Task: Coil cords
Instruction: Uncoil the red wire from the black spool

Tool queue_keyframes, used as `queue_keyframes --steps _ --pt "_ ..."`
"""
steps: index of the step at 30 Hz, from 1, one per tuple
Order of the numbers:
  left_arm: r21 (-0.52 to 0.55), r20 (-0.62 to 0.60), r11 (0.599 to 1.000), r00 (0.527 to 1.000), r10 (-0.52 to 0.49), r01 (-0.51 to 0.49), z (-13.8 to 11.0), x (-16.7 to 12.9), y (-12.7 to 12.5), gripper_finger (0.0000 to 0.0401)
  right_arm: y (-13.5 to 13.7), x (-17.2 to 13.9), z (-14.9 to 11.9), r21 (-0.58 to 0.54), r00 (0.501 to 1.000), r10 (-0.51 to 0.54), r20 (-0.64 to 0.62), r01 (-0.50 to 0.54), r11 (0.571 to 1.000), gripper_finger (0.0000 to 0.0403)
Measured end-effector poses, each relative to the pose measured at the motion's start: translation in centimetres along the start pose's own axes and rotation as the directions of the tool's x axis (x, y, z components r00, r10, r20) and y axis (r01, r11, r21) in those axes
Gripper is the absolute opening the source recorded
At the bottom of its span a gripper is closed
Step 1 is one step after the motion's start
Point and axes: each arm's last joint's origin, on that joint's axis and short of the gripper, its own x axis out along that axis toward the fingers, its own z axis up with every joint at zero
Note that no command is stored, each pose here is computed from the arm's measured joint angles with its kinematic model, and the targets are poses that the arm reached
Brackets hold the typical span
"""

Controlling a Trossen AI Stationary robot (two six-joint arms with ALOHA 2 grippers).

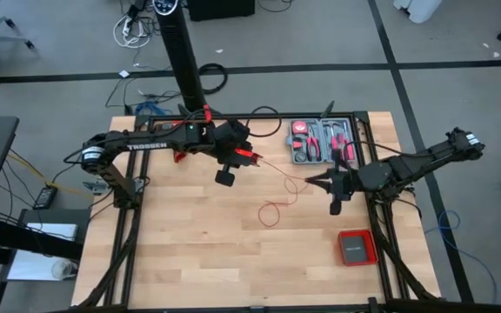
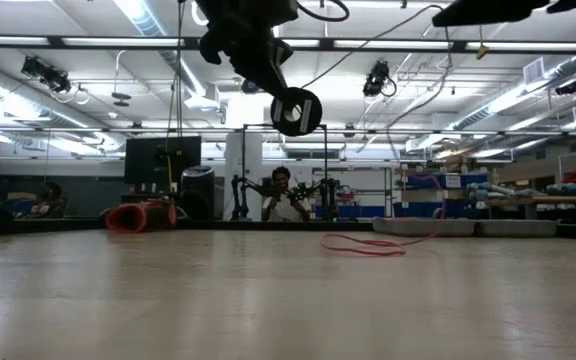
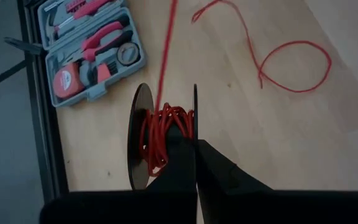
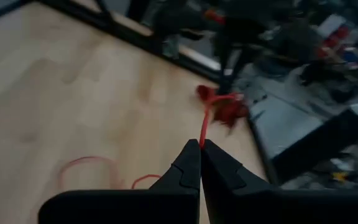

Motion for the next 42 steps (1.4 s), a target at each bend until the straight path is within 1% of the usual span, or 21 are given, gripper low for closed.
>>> queue_keyframes --steps 6,10,12,19,22,24,26,28,32,37,42 --pt "0.021 -0.022 1.000 1.000 0.010 -0.009 -0.1 0.0 -0.1 0.0000 0.9 -1.0 -0.1 -0.004 0.992 0.127 0.017 -0.127 0.992 0.0001" --pt "0.022 -0.014 1.000 1.000 0.009 -0.009 0.0 0.0 -0.1 0.0000 1.2 -1.7 0.1 -0.011 0.983 0.178 0.053 -0.178 0.984 0.0001" --pt "0.022 -0.013 1.000 1.000 0.010 -0.009 0.0 0.0 -0.1 0.0000 1.2 -2.0 0.0 -0.008 0.980 0.190 0.050 -0.190 0.982 0.0001" --pt "0.025 -0.022 1.000 1.000 0.010 -0.009 -0.1 -0.1 -0.1 0.0000 1.5 -2.7 -0.9 0.086 0.970 0.241 -0.014 -0.239 0.967 0.0001" --pt "0.026 -0.029 1.000 1.000 0.013 -0.012 -0.1 -0.1 -0.1 0.0000 1.5 -3.1 -0.8 0.114 0.966 0.260 0.004 -0.258 0.959 0.0001" --pt "0.026 -0.071 0.999 0.997 0.020 -0.018 -0.5 0.0 -0.1 0.0000 1.6 -3.5 -0.7 0.127 0.950 0.310 0.030 -0.311 0.942 0.0002" --pt "0.024 -0.071 0.999 0.997 0.038 -0.036 -0.5 0.0 0.1 0.0000 1.5 -3.9 -0.7 0.151 0.937 0.343 0.058 -0.348 0.925 0.0001" --pt "0.027 -0.080 0.999 0.996 0.033 -0.031 -0.5 0.0 -0.1 0.0000 1.4 -4.4 -0.6 0.177 0.930 0.358 0.083 -0.367 0.913 0.0001" --pt "0.028 -0.070 0.999 0.997 0.033 -0.031 -0.4 0.0 -0.1 0.0000 1.2 -4.9 -0.6 0.201 0.935 0.340 0.101 -0.354 0.913 0.0002" --pt "0.028 -0.064 0.999 0.997 0.038 -0.036 -0.3 0.0 -0.1 0.0000 1.2 -4.8 -1.2 0.279 0.942 0.334 0.043 -0.332 0.901 0.0006" --pt "0.028 -0.044 0.998 0.998 0.048 -0.047 -0.1 0.0 0.0 0.0000 1.4 -4.2 -2.1 0.372 0.965 0.250 -0.083 -0.202 0.906 0.0026"
